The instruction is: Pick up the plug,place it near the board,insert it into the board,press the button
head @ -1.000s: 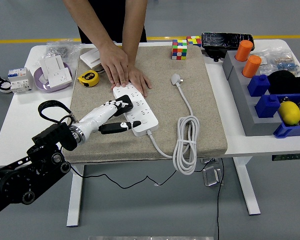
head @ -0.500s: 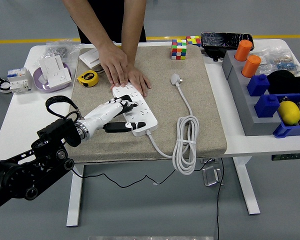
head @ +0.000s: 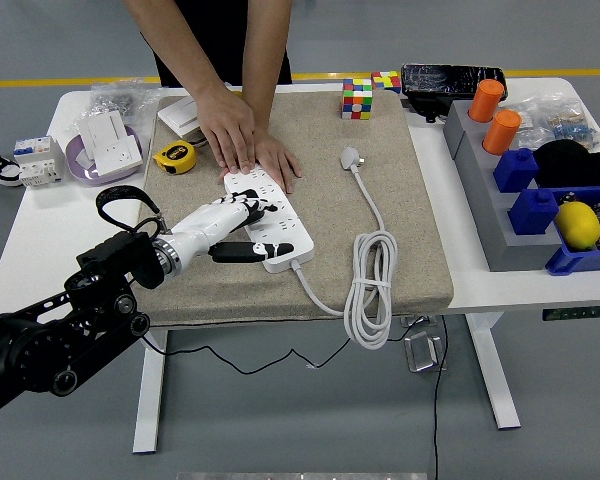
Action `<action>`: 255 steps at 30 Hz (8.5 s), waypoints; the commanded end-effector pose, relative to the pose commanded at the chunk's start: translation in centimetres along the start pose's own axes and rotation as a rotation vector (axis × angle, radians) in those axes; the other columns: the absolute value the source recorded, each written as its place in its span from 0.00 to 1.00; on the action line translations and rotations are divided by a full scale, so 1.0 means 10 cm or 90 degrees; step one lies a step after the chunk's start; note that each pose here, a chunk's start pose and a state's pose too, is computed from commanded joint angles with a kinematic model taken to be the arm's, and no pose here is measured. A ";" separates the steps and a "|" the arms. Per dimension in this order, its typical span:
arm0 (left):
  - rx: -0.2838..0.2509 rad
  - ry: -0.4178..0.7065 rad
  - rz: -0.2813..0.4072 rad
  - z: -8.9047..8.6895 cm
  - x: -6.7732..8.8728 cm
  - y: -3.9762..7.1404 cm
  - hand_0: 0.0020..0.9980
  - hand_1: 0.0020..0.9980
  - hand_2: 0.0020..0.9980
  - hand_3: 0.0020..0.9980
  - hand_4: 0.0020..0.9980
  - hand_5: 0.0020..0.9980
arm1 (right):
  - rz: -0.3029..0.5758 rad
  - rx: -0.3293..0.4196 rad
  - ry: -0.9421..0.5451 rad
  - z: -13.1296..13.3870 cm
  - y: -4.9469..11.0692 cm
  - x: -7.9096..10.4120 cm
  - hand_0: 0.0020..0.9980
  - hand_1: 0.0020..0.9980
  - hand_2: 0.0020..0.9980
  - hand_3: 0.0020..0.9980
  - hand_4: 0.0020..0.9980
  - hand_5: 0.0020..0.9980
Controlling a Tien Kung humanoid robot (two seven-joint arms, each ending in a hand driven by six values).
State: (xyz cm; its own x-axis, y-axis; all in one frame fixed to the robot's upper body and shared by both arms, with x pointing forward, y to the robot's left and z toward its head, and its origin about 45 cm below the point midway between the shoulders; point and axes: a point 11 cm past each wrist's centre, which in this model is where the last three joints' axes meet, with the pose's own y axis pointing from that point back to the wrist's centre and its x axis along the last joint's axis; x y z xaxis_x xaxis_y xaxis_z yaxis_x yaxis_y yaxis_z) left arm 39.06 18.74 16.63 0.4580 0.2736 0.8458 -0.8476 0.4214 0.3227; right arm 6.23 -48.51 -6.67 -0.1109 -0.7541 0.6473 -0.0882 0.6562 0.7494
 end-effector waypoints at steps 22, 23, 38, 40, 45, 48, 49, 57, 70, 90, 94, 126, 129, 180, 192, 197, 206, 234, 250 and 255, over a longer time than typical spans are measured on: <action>0.080 -0.097 0.129 0.33 0.68 0.50 0.24 0.14 0.24 0.80 0.79 0.47 | -0.001 -0.003 -0.004 0.02 0.00 0.00 1.00 0.90 0.83 0.84 1.00 1.00; 0.093 -0.112 0.113 0.31 0.65 0.50 0.15 0.05 0.15 0.75 0.57 0.26 | 0.000 -0.003 -0.005 0.02 0.00 0.00 1.00 0.90 0.83 0.84 1.00 1.00; 0.155 -0.185 -0.071 0.10 0.10 0.25 0.13 0.04 0.15 0.92 0.51 0.10 | 0.000 -0.002 -0.008 0.00 0.00 -0.01 1.00 0.90 0.83 0.83 1.00 1.00; 0.148 -0.188 -0.084 0.12 0.03 0.23 0.13 0.04 0.15 0.92 0.51 0.10 | 0.000 -0.002 -0.007 -0.01 0.00 -0.01 1.00 0.90 0.83 0.83 1.00 1.00; 0.122 -0.191 -0.097 0.21 -0.06 0.20 0.13 0.04 0.16 0.94 0.52 0.03 | 0.000 0.000 -0.008 -0.02 0.00 0.00 1.00 0.90 0.83 0.83 1.00 1.00; 0.107 -0.182 -0.097 0.26 -0.07 0.19 0.13 0.04 0.16 0.93 0.52 0.03 | 0.000 -0.001 -0.007 -0.02 0.00 0.00 1.00 0.90 0.82 0.83 1.00 1.00; 0.100 -0.173 -0.098 0.28 -0.07 0.19 0.13 0.04 0.16 0.93 0.52 0.03 | 0.001 -0.001 -0.007 -0.02 0.00 0.00 1.00 0.90 0.82 0.83 1.00 1.00; 0.068 -0.141 -0.115 0.37 -0.14 0.14 0.13 0.04 0.16 0.93 0.52 0.03 | 0.001 0.001 -0.008 -0.03 0.00 0.00 1.00 0.90 0.82 0.83 1.00 1.00; 0.076 -0.146 -0.124 0.28 -0.23 0.00 0.13 0.04 0.16 0.92 0.51 0.03 | 0.002 -0.001 -0.001 0.00 0.00 0.01 1.00 0.90 0.82 0.83 1.00 1.00; 0.085 -0.159 -0.134 0.19 -0.30 -0.06 0.13 0.04 0.16 0.91 0.50 0.03 | 0.003 0.000 0.000 0.00 -0.01 0.02 1.00 0.90 0.83 0.83 1.00 1.00; 0.088 -0.163 -0.136 0.17 -0.30 -0.06 0.13 0.04 0.16 0.91 0.50 0.03 | 0.004 -0.001 0.000 0.00 -0.01 0.02 1.00 0.90 0.83 0.83 1.00 1.00; 0.027 -0.157 -0.056 0.46 0.17 0.21 0.16 0.06 0.18 0.80 0.48 0.04 | 0.000 -0.002 -0.005 0.00 0.00 0.00 1.00 0.90 0.83 0.83 1.00 1.00; 0.009 -0.134 -0.020 0.52 0.27 0.26 0.16 0.06 0.18 0.80 0.48 0.04 | 0.000 -0.002 -0.005 0.01 0.00 0.00 1.00 0.90 0.83 0.83 1.00 1.00; 0.039 -0.144 -0.041 0.10 0.12 0.37 0.13 0.02 0.15 0.84 0.61 0.00 | -0.003 -0.001 -0.013 -0.03 0.00 -0.02 1.00 0.90 0.83 0.83 1.00 1.00; 0.031 -0.158 -0.075 0.15 -0.09 0.18 0.13 0.02 0.15 0.86 0.62 0.00 | -0.001 -0.003 -0.005 0.01 0.00 -0.01 1.00 0.90 0.83 0.83 1.00 1.00; 0.026 -0.160 -0.077 0.18 -0.12 0.12 0.13 0.02 0.15 0.86 0.62 0.00 | 0.000 -0.004 -0.003 0.02 0.00 0.00 1.00 0.90 0.83 0.83 1.00 1.00; 0.032 -0.165 -0.080 0.14 -0.14 0.04 0.13 0.02 0.15 0.86 0.61 0.00 | 0.000 -0.004 -0.002 0.02 0.00 0.00 1.00 0.90 0.83 0.83 1.00 1.00; 0.029 -0.179 -0.084 0.16 -0.19 -0.02 0.13 0.02 0.15 0.85 0.59 0.00 | 0.001 0.000 -0.006 -0.02 0.00 0.00 1.00 0.90 0.83 0.83 1.00 1.00; 0.043 -0.186 -0.103 0.06 -0.27 -0.02 0.13 0.02 0.15 0.84 0.59 0.00 | 0.000 0.000 -0.007 -0.02 0.00 0.00 1.00 0.90 0.83 0.83 1.00 1.00; 0.043 -0.188 -0.109 0.05 -0.29 -0.01 0.13 0.02 0.15 0.84 0.59 0.00 | 0.001 -0.001 -0.006 -0.02 0.00 0.00 1.00 0.90 0.83 0.83 1.00 1.00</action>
State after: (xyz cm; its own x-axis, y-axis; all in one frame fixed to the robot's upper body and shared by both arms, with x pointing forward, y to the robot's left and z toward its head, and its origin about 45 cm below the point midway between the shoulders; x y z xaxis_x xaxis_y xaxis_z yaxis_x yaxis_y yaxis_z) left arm 37.64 17.44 14.34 0.5068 -0.0626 0.8598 -0.7852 0.3782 0.4903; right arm 6.41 -48.54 -6.64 -0.1202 -0.7531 0.6468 -0.0870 0.6571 0.7488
